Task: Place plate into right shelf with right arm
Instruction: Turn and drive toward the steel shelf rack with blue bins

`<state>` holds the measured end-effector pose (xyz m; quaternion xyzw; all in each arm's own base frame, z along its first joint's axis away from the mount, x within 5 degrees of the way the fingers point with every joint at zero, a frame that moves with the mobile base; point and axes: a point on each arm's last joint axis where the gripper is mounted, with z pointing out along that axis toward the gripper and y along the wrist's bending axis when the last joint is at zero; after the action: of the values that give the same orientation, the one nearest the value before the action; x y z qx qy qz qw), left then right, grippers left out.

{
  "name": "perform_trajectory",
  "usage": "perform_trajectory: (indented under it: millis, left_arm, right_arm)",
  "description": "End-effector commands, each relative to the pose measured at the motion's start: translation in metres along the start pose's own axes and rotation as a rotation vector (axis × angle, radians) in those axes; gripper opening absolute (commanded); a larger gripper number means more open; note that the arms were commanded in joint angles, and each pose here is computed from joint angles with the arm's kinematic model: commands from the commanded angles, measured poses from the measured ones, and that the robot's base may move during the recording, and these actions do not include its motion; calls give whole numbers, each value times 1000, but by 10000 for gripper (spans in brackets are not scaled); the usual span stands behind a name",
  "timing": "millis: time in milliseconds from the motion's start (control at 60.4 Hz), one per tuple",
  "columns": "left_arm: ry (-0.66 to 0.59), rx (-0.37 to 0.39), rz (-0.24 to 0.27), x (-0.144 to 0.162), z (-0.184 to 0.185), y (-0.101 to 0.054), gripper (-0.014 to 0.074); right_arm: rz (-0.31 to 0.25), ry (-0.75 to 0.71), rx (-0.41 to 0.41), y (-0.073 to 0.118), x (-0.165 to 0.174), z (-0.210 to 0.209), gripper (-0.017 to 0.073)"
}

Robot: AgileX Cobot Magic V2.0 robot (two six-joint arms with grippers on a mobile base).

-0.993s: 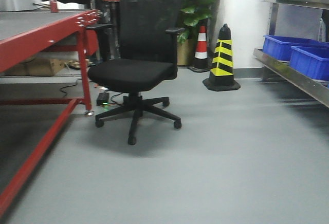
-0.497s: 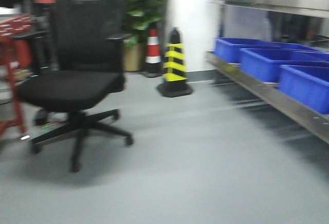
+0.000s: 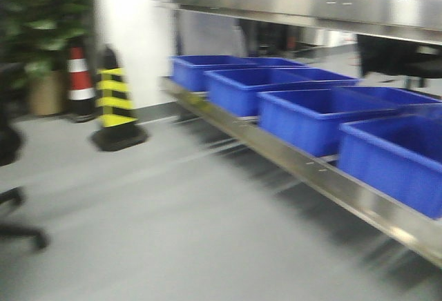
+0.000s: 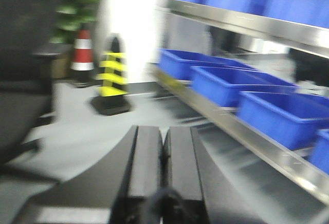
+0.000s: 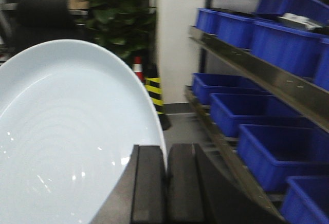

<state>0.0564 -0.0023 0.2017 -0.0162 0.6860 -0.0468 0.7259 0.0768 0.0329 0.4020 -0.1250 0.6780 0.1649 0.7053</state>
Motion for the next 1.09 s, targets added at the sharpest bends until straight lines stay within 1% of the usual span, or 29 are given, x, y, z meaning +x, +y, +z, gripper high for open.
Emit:
perform_trajectory:
  millis: [0,1076]
  left_arm:
    - [-89,9,-6,-6,-1,-1,-47]
    - [-89,9,-6,-6,-1,-1,-47]
  right_arm:
    - [-21,-118,-25,3,-17,-2,63]
    - [-21,-118,-25,3,-17,-2,63]
